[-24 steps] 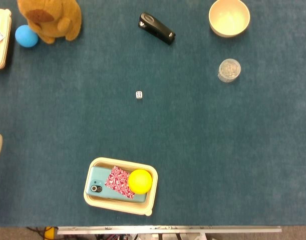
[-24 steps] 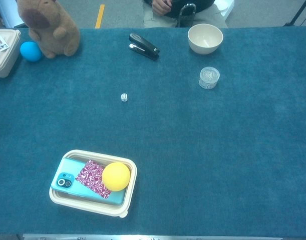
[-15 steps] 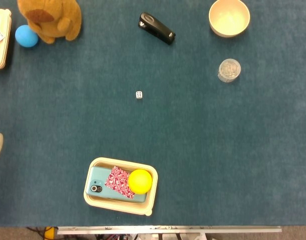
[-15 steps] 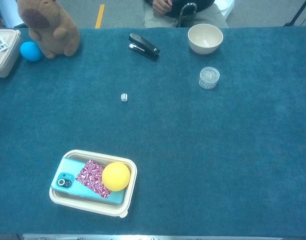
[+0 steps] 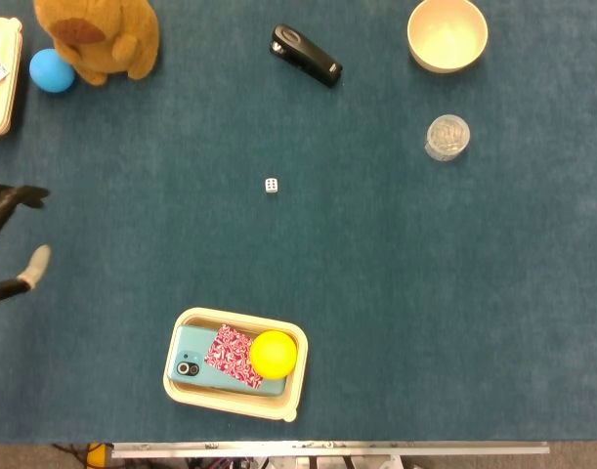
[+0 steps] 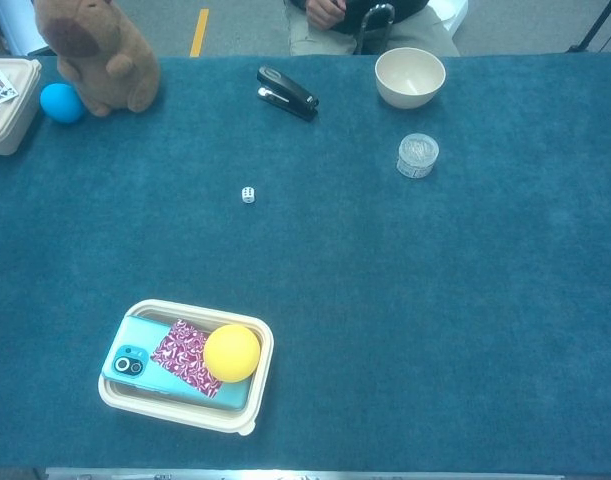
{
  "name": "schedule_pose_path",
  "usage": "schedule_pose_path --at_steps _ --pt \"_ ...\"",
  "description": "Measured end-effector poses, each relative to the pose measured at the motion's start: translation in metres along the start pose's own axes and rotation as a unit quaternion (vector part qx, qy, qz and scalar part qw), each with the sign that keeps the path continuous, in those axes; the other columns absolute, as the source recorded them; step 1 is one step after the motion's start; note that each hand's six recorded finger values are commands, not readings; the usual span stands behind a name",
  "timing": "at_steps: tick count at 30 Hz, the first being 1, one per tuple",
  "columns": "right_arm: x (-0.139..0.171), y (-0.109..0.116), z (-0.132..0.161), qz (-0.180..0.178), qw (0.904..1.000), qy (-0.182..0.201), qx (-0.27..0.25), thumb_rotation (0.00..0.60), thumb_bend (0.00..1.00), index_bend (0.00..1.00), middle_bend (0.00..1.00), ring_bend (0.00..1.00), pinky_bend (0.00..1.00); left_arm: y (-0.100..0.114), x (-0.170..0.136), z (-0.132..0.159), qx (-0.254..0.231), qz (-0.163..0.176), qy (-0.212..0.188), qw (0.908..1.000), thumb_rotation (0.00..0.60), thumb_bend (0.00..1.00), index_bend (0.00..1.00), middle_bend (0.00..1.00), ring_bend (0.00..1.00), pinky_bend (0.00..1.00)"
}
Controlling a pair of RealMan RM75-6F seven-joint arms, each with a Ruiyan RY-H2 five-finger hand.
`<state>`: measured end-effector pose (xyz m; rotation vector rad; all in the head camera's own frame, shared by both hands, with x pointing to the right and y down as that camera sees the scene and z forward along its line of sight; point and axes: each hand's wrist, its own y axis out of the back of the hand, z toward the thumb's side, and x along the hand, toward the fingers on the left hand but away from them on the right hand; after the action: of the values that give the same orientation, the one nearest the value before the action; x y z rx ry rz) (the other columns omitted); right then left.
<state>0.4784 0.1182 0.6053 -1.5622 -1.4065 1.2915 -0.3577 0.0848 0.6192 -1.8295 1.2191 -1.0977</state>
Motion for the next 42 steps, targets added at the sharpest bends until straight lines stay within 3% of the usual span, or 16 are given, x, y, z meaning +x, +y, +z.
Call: schedule_pose_path --at_steps 4,6,8,11,15,22,27,36,42 --pt "-0.002 -0.001 0.001 0.002 1.0 0.0 0.0 0.6 0.29 0.37 0.23 0.01 0.06 -0.004 0.018 0.011 -0.011 -0.022 -0.029 0.9993 0.6 0.36 0.25 0.69 0.56 0.6" --pt "-0.003 -0.002 0.001 0.003 1.0 0.001 0.001 0.6 0.29 0.37 0.23 0.01 0.06 -0.008 0.026 0.016 -0.011 -0.032 -0.043 0.9985 0.6 0.36 0.25 0.86 0.71 0.77" --pt "-0.004 -0.003 0.001 0.005 1.0 0.0 0.002 0.6 0.29 0.37 0.23 0.01 0.06 -0.013 0.033 0.02 -0.01 -0.045 -0.053 0.9975 0.6 0.36 0.25 0.97 0.81 0.88" --pt "-0.005 -0.004 0.0 0.007 1.0 -0.001 0.003 0.6 0.29 0.37 0.23 0.01 0.06 -0.023 0.044 0.027 -0.003 -0.071 -0.068 0.9952 0.6 0.36 0.24 1.0 0.9 0.97" --pt "-0.006 -0.007 -0.002 0.013 0.9999 -0.003 0.004 0.6 0.29 0.37 0.23 0.01 0.06 -0.038 0.057 0.036 0.018 -0.106 -0.086 0.9905 0.6 0.36 0.2 1.0 0.98 1.0" --pt "-0.011 -0.013 -0.006 0.026 0.9996 -0.006 0.004 0.6 0.29 0.37 0.23 0.01 0.06 -0.067 0.078 0.052 0.047 -0.172 -0.102 0.9786 0.571 0.36 0.09 1.0 1.0 1.0" --pt "-0.016 -0.014 -0.006 0.027 0.9996 -0.005 0.003 0.6 0.29 0.37 0.23 0.01 0.06 -0.088 0.095 0.062 0.061 -0.211 -0.107 0.9696 0.482 0.36 0.05 1.0 1.0 1.0" --pt "-0.018 -0.014 -0.007 0.029 0.9996 -0.005 0.003 0.6 0.29 0.37 0.23 0.01 0.06 -0.12 0.116 0.077 0.09 -0.27 -0.121 0.9509 0.224 0.36 0.1 1.0 1.0 1.0" --pt "-0.019 -0.012 -0.009 0.027 0.9996 -0.007 0.003 0.6 0.29 0.37 0.23 0.01 0.06 -0.14 0.131 0.084 0.097 -0.296 -0.118 0.9428 0.158 0.36 0.1 1.0 1.0 1.0"
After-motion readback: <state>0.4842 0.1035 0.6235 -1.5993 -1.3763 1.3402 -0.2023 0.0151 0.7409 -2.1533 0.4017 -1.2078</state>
